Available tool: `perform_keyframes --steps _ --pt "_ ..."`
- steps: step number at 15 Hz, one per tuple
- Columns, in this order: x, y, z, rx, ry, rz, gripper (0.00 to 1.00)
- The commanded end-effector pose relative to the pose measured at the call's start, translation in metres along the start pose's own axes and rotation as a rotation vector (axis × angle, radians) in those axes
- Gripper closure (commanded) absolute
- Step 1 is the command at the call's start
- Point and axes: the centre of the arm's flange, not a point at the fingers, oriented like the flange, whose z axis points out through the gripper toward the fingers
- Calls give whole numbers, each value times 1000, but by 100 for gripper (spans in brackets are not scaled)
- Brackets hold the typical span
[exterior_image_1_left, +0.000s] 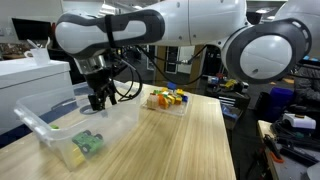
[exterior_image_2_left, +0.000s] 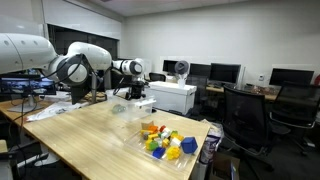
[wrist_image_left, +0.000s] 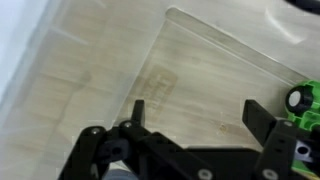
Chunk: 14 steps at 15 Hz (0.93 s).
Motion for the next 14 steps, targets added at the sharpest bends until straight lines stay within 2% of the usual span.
perform_keyframes --steps 1,5,7,9,10,14 --pt "-40 -22 42 -27 38 1 0" --pt "-53 -32 62 -9 60 -9 0" --pt "-56 -26 54 -56 76 -39 0" --pt "-54 -16 46 -63 124 -37 0" --pt "22 -7 39 -45 88 -21 0" --pt "22 -8 39 -46 90 -22 0"
